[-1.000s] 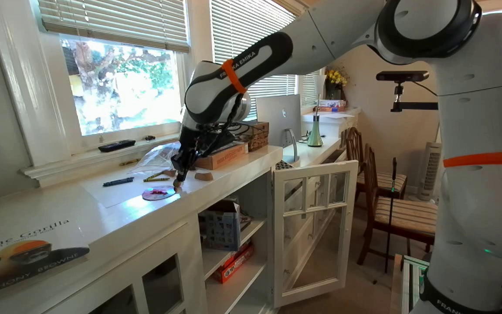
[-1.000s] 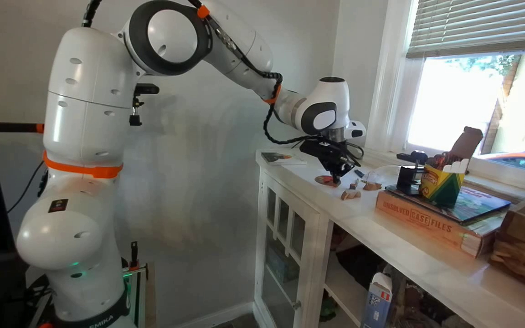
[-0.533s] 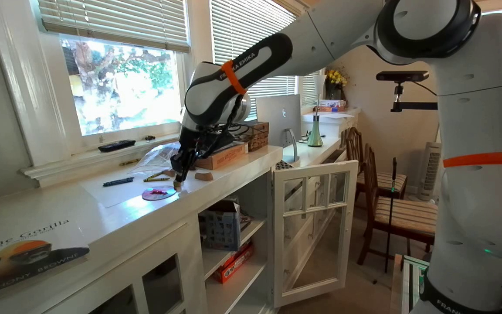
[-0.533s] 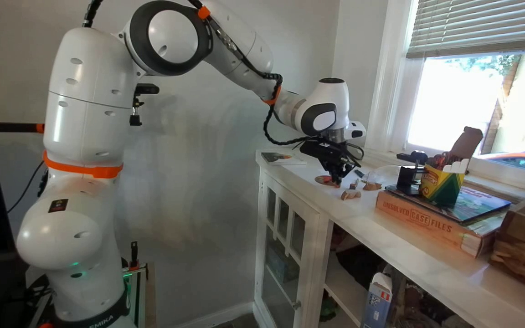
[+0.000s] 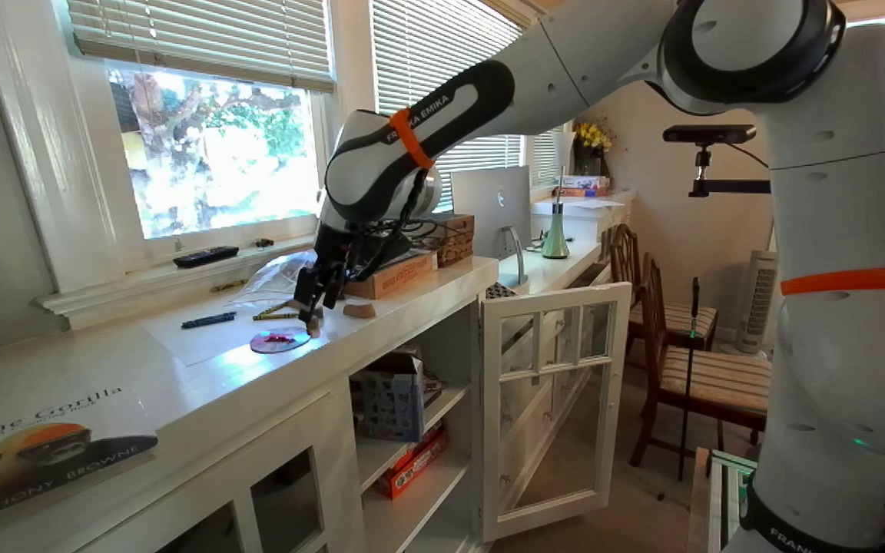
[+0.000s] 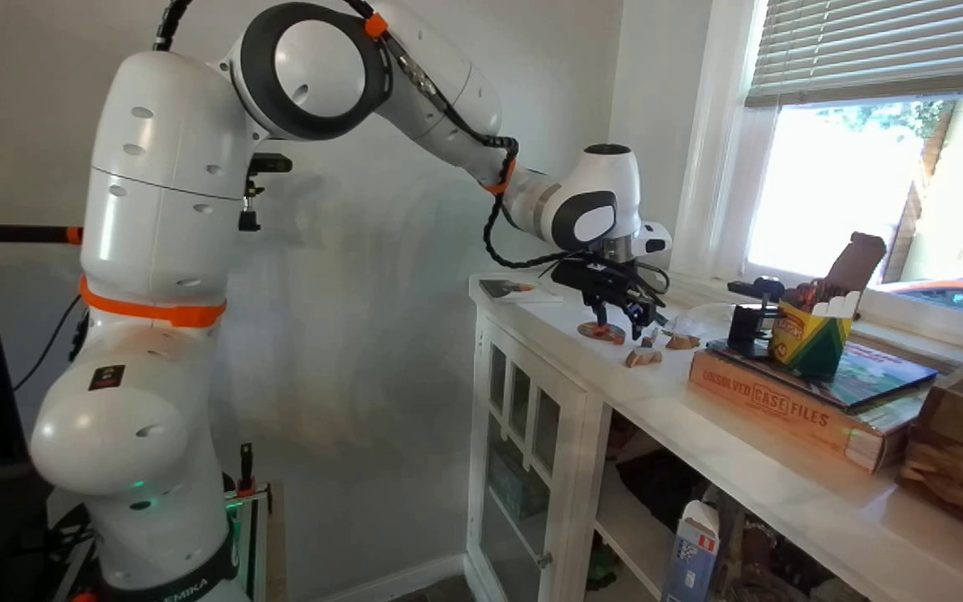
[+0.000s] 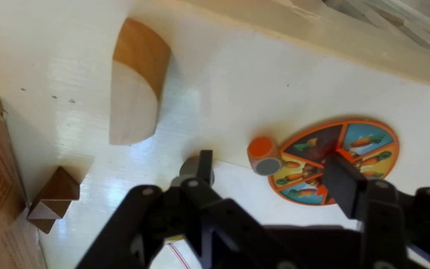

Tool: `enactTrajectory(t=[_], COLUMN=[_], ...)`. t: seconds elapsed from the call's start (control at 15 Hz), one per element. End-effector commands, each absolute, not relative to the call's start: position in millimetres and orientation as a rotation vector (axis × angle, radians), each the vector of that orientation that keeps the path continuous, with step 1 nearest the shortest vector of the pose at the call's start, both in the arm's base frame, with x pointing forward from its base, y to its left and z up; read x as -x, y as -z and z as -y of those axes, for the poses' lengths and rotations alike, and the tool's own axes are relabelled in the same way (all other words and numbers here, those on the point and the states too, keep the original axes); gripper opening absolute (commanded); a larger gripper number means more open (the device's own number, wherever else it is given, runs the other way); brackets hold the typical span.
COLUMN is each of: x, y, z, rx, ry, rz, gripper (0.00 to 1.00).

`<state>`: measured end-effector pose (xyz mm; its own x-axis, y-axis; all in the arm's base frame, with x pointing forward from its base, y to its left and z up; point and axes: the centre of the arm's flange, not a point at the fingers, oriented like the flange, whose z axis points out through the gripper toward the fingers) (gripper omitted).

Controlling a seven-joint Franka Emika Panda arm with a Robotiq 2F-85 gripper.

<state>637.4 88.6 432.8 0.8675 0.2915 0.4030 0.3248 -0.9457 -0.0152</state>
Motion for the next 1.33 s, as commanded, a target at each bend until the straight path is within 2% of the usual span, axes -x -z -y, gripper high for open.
enactTrajectory(t=[0.0,0.13,0.33,0.6,0.73,1.27], x=[-637.7,-639.2,-640.2,-642.4,-642.2,-637.4], y=[-421.4,-416.9,-412.4,-408.6,-409.9,-435.8], z=[-91.3,-93.4,-95.8,-97.1,-96.8,-75.7], rx=[2.936,2.926,2.914,2.904,2.906,2.96], ry=[0.661,0.667,0.683,0.701,0.706,0.715], rz=[0.561,0.582,0.608,0.63,0.631,0.558], gripper=[0.57,0.56,0.31,0.02,0.06,0.06])
